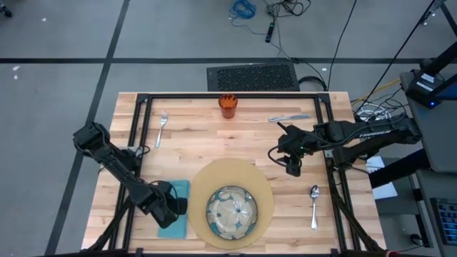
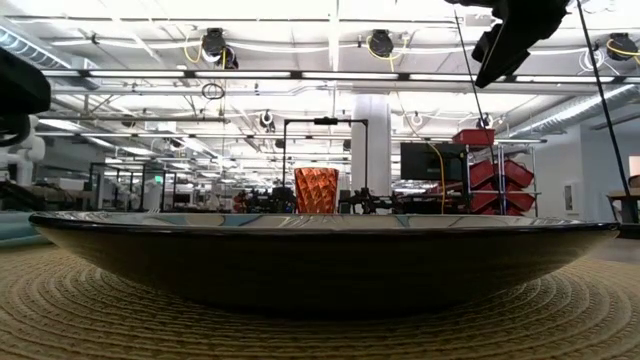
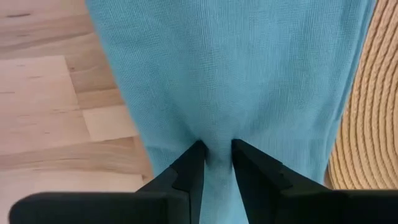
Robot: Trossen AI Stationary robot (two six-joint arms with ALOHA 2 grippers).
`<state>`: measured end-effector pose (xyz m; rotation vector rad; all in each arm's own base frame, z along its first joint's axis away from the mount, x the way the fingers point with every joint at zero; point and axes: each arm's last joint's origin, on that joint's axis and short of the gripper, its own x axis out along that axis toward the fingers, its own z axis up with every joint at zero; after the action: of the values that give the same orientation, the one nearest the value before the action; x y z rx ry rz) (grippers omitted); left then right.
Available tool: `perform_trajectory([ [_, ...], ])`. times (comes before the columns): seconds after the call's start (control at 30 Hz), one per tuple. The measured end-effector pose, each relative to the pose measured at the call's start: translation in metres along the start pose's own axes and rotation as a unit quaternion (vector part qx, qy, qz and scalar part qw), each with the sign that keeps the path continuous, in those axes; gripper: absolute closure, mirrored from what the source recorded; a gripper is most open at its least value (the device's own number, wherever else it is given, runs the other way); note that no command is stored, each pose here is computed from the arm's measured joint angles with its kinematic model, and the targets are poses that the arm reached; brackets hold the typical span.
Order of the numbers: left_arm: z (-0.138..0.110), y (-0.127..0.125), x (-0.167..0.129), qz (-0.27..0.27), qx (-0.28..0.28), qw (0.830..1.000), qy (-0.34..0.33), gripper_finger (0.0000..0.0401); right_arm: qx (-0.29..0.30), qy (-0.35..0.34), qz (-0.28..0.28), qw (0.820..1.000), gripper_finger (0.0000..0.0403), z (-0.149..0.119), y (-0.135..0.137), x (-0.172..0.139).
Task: Set table place
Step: Move the blue table napkin to the middle left of the table, then put the silver fork on the blue table napkin
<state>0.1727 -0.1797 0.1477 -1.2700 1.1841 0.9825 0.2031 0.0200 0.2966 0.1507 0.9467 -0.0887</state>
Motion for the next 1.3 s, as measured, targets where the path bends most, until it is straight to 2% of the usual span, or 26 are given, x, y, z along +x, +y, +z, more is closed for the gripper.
perform_trajectory([
  [0.6, -0.008, 0.008, -0.001, 0.012, 0.032, 0.999, 0.016, 0.0331, 0.002, -0.004, 0.001, 1.000, 0.0257, 0.001, 0.000, 0.000],
  [0.87, -0.009, 0.008, -0.001, 0.023, 0.070, 0.997, 0.030, 0.0331, 0.006, -0.004, 0.001, 1.000, 0.0257, 0.001, 0.000, 0.000],
  [1.0, -0.009, 0.007, -0.002, 0.010, 0.085, 0.996, 0.013, 0.0331, 0.008, -0.004, 0.001, 1.000, 0.0257, 0.001, 0.000, 0.000],
  [1.17, -0.012, 0.001, -0.017, 0.022, 0.128, 0.992, -0.007, 0.0331, 0.010, -0.007, 0.002, 1.000, 0.0257, 0.001, 0.000, 0.000],
  [1.3, -0.014, -0.004, -0.050, 0.053, 0.171, 0.984, -0.019, 0.0331, 0.011, -0.012, 0.003, 1.000, 0.0257, 0.002, 0.001, 0.000],
])
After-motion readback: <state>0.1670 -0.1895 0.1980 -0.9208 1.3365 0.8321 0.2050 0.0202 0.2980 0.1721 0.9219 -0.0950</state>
